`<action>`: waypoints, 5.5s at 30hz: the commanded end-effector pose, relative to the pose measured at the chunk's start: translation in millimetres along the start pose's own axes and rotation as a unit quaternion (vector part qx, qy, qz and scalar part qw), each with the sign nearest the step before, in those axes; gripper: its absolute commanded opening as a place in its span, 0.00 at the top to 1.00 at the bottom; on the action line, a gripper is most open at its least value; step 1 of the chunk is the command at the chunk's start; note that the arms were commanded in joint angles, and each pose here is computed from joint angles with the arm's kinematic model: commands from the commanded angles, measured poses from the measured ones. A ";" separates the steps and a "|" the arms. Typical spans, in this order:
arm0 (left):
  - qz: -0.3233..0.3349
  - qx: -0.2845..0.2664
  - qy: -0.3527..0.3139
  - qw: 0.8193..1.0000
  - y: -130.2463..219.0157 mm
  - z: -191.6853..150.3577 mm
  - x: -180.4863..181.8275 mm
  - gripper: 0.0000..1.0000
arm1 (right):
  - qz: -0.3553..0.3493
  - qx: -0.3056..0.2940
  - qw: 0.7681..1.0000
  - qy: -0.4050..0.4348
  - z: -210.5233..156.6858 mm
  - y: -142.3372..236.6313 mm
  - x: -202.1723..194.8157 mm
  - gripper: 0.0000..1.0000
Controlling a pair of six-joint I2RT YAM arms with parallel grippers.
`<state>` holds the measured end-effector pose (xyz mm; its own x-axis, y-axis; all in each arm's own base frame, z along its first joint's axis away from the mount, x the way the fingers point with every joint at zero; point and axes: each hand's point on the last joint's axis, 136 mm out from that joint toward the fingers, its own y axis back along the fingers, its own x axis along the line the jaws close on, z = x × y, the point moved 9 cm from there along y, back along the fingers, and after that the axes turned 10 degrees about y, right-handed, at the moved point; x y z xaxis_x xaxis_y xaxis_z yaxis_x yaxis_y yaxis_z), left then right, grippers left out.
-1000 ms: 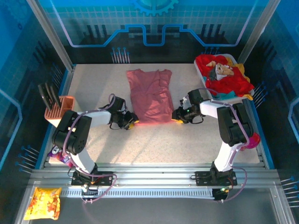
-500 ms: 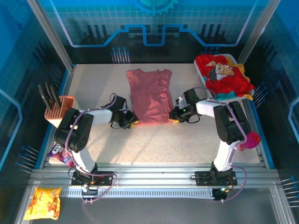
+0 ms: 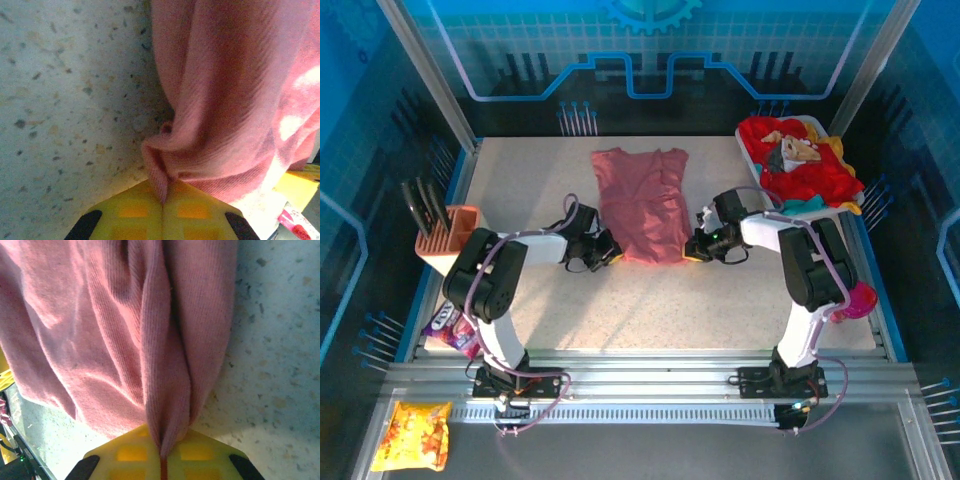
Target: Fold and stack the t-shirts
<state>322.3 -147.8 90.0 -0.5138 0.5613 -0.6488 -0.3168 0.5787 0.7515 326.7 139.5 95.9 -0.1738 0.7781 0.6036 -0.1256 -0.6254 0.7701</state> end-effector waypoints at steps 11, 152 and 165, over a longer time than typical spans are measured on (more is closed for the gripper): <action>0.026 -0.002 -0.004 1.000 41.6 -42.5 23.5 1.00 | 0.000 0.013 1.000 0.014 -42.1 25.4 24.9 1.00; -0.043 -0.060 -0.023 0.997 37.1 143.7 -109.9 0.41 | 0.001 0.005 0.999 -0.033 168.7 17.2 23.3 0.46; -0.098 -0.074 -0.052 0.991 86.4 82.7 -124.8 0.35 | 0.036 -0.075 0.996 0.041 140.0 73.1 98.6 0.00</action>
<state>440.0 -106.2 203.9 -0.4098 0.5467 -0.7302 -0.4942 0.5398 0.6815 450.2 163.6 212.7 -0.2080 0.7755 0.5961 -0.2112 -0.6306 0.7468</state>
